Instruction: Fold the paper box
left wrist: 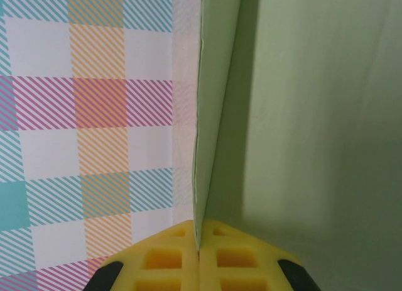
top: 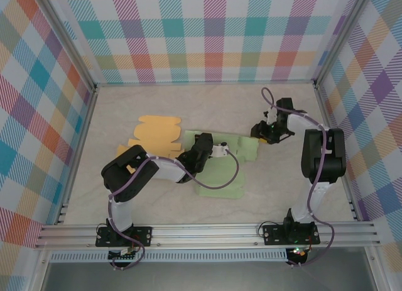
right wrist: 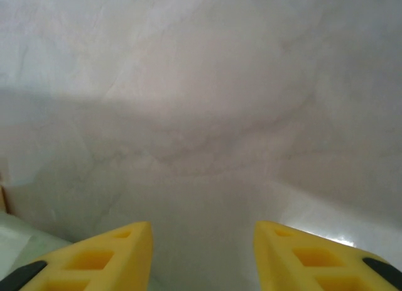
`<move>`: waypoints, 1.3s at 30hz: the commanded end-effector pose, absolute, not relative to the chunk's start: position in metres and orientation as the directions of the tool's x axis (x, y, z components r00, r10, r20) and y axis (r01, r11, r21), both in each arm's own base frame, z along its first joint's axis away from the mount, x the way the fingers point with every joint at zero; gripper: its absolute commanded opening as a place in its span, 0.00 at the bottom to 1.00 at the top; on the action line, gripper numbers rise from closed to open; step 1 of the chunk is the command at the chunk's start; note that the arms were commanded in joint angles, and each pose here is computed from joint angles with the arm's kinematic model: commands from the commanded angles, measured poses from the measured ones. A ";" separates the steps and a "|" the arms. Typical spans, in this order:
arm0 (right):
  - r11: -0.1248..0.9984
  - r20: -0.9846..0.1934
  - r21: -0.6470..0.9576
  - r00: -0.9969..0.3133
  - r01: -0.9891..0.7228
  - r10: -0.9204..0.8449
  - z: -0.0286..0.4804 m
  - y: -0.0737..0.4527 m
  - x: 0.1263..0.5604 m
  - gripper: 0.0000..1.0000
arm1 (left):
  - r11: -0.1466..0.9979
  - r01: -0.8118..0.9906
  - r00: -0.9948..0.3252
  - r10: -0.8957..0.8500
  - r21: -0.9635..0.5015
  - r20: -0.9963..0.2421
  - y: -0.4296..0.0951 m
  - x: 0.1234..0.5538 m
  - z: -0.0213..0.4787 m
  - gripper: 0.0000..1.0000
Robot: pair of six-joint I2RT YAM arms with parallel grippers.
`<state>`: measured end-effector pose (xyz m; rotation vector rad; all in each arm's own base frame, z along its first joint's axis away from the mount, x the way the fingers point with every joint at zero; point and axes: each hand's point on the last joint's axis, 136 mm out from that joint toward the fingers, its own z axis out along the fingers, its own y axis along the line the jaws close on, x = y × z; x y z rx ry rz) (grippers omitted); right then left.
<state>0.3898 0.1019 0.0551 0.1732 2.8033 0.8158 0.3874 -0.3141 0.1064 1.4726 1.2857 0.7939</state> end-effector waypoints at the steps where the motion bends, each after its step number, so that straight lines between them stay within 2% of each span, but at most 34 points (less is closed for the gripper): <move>1: 0.788 -0.233 0.616 -0.954 0.003 0.186 0.082 0.114 0.386 0.47 | 0.064 0.285 0.222 0.966 0.957 -0.131 -0.323 0.391 0.116 0.00; 12: 0.714 -0.221 0.700 -0.945 0.020 0.243 0.081 0.125 0.366 0.46 | 0.114 0.254 0.206 0.964 0.961 -0.169 -0.322 0.397 0.128 0.00; 19: 0.637 -0.236 0.771 -0.925 0.008 0.298 0.100 0.134 0.361 0.46 | 0.155 0.233 0.184 0.962 0.960 -0.200 -0.315 0.404 0.133 0.00; 29: 0.538 -0.283 0.841 -0.885 -0.044 0.369 0.144 0.142 0.373 0.46 | 0.187 0.190 0.202 0.953 0.964 -0.225 -0.316 0.407 0.142 0.00; 39: 0.471 -0.273 0.879 -0.890 -0.076 0.366 0.149 0.148 0.378 0.46 | 0.173 0.107 0.204 0.960 0.979 -0.192 -0.314 0.410 0.143 0.00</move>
